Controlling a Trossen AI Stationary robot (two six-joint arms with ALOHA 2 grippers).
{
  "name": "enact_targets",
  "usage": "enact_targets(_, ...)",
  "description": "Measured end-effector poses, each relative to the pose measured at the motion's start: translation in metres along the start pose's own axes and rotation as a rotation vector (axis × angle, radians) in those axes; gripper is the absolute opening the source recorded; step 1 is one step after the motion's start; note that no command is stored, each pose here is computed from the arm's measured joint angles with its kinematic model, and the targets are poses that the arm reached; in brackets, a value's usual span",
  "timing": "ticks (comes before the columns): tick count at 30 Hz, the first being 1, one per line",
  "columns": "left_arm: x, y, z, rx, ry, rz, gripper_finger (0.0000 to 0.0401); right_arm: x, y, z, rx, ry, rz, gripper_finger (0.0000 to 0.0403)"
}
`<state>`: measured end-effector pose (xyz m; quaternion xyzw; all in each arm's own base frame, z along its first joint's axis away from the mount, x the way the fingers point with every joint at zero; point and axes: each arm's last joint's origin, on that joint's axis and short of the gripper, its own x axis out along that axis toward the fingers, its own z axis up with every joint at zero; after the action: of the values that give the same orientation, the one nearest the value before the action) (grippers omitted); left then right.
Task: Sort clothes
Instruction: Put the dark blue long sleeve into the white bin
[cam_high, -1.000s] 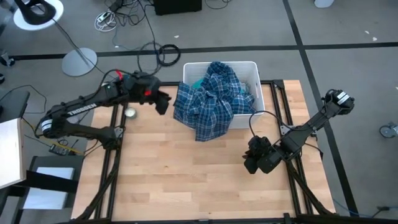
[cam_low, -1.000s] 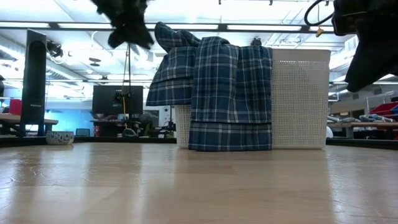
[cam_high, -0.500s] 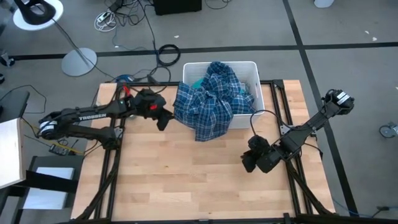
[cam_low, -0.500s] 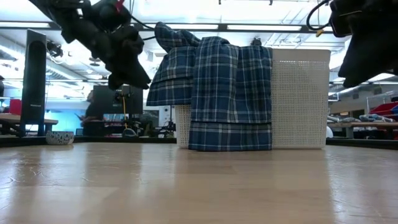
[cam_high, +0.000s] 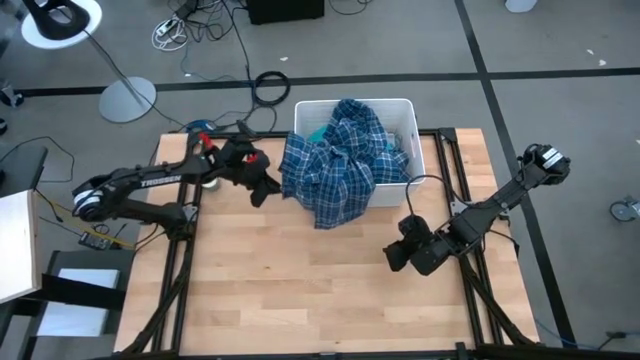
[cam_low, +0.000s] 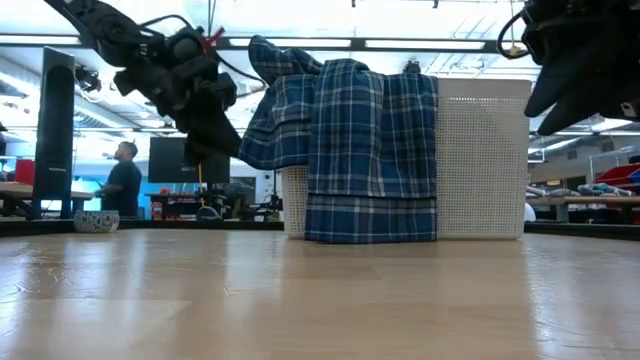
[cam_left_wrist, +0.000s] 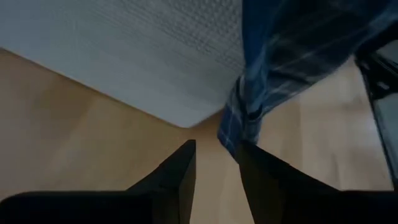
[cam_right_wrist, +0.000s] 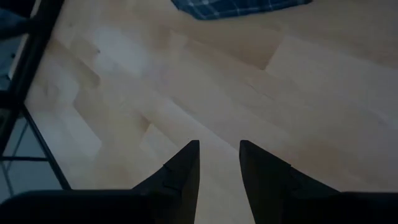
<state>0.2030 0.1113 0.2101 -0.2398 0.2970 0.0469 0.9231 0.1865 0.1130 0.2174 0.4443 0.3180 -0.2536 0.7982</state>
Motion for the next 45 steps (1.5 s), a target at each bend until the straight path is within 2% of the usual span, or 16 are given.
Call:
enact_targets(11, 0.008, -0.002, 0.001, 0.009, 0.009, -0.160, 0.0125, 0.005, 0.001, 0.010, 0.043, -0.029, -0.005, 0.0114)
enact_targets(17, 0.007, -0.007, 0.004, 0.005, 0.011, -0.326, 0.0123, 0.007, 0.000, 0.014, 0.055, -0.039, -0.012, 0.0114)
enact_targets(21, 0.007, -0.007, 0.004, 0.005, 0.008, -0.320, 0.0114, 0.008, 0.001, 0.016, 0.045, -0.045, -0.014, 0.0114)
enact_targets(25, 0.007, -0.005, 0.008, 0.009, -0.043, -0.232, 0.0106, 0.009, 0.001, 0.018, 0.049, -0.052, -0.011, 0.0114)
enact_targets(29, 0.006, -0.007, 0.014, 0.027, -0.084, -0.273, 0.0102, 0.009, 0.001, 0.019, 0.051, -0.054, -0.012, 0.0114)
enact_targets(32, 0.006, -0.007, 0.016, 0.004, -0.101, -0.272, 0.0101, 0.009, 0.001, 0.019, 0.046, -0.054, -0.012, 0.0114)
enact_targets(34, 0.006, -0.006, 0.017, -0.020, -0.118, -0.226, 0.0100, 0.009, 0.001, 0.019, 0.044, -0.054, -0.011, 0.0114)
enact_targets(37, 0.006, -0.005, 0.019, -0.051, -0.138, -0.188, 0.0074, 0.010, 0.001, 0.021, 0.036, -0.066, -0.014, 0.0114)
enact_targets(40, 0.005, -0.007, 0.023, -0.063, -0.165, -0.221, 0.0016, 0.011, 0.001, 0.023, 0.026, -0.073, -0.020, 0.0114)
enact_targets(45, -0.002, -0.015, 0.042, -0.060, -0.287, -0.324, 0.0003, 0.013, 0.000, 0.029, 0.007, -0.089, -0.028, 0.0114)
